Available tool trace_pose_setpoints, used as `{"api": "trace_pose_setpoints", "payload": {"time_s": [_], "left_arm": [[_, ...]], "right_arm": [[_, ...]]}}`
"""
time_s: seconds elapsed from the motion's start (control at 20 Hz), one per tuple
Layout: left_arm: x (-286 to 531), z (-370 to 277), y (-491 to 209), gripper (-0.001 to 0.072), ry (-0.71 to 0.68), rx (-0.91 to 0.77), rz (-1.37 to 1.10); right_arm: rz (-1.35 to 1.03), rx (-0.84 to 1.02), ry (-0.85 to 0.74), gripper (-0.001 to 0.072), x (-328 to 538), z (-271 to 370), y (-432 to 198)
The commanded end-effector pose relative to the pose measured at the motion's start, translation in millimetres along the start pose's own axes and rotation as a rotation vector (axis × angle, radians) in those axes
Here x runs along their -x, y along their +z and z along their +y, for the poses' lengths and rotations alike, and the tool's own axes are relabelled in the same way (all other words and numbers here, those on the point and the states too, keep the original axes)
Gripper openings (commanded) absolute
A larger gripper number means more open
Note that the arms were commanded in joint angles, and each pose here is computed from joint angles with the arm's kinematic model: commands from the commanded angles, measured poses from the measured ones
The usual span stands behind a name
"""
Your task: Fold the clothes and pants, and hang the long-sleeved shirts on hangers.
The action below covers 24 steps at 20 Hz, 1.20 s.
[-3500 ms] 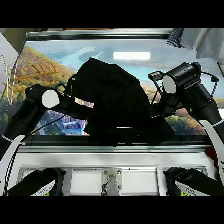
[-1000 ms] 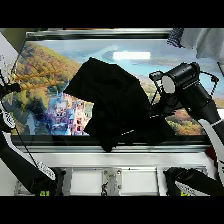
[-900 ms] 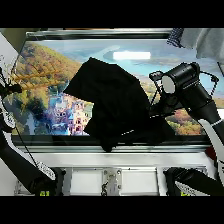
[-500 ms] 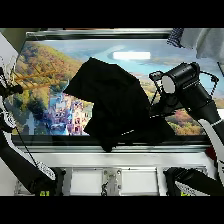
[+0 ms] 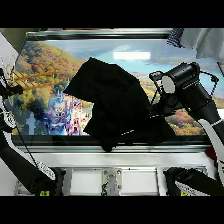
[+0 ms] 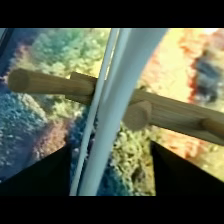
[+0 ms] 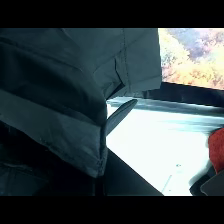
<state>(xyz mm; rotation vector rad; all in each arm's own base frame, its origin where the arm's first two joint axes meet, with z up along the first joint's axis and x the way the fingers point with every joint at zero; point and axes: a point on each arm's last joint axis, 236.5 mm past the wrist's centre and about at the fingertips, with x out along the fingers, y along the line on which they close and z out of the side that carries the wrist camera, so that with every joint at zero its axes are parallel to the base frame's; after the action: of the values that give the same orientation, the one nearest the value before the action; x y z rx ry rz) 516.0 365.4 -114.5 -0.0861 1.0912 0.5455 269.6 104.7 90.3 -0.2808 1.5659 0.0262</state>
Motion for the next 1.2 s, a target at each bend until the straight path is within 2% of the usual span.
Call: {"api": "trace_pose_setpoints", "payload": {"time_s": [0.0, 0.2, 0.25, 0.3, 0.35, 0.75, 1.15], "left_arm": [[-0.3, 0.0, -7.2, 0.035, 0.001, 0.013, 0.03], [0.0, -0.1, -9.0, 0.0348, 0.001, 0.029, 0.038], [0.4, -0.1, -9.5, 0.025, 0.001, 0.029, 0.04], [1.0, 0.1, -10.2, 0.0037, 0.001, 0.029, 0.044], [1.6, -0.5, -9.5, 0.0014, 0.001, 0.027, 0.043], [32.9, -0.7, 15.2, 0.0013, 0.006, 0.037, -0.018], [124.9, -4.2, 58.8, 0.0013, 0.01, 0.027, -0.126]], "right_arm": [[0.001, 0.001, 0.0, 0.0012, -0.3, 0.3, 0.0], [0.001, 0.001, 0.0, 0.0012, -0.3, 0.3, 0.0], [0.001, 0.001, 0.0, 0.0012, -0.3, 0.3, 0.0], [0.001, 0.001, 0.0, 0.0012, -0.3, 0.3, 0.0], [0.001, 0.001, 0.0, 0.0012, -0.3, 0.3, 0.0], [0.001, 0.001, 0.0, 0.0011, -0.3, 0.3, 0.0], [0.001, 0.001, 0.0, 0.0012, -0.3, 0.3, 0.0]]}}
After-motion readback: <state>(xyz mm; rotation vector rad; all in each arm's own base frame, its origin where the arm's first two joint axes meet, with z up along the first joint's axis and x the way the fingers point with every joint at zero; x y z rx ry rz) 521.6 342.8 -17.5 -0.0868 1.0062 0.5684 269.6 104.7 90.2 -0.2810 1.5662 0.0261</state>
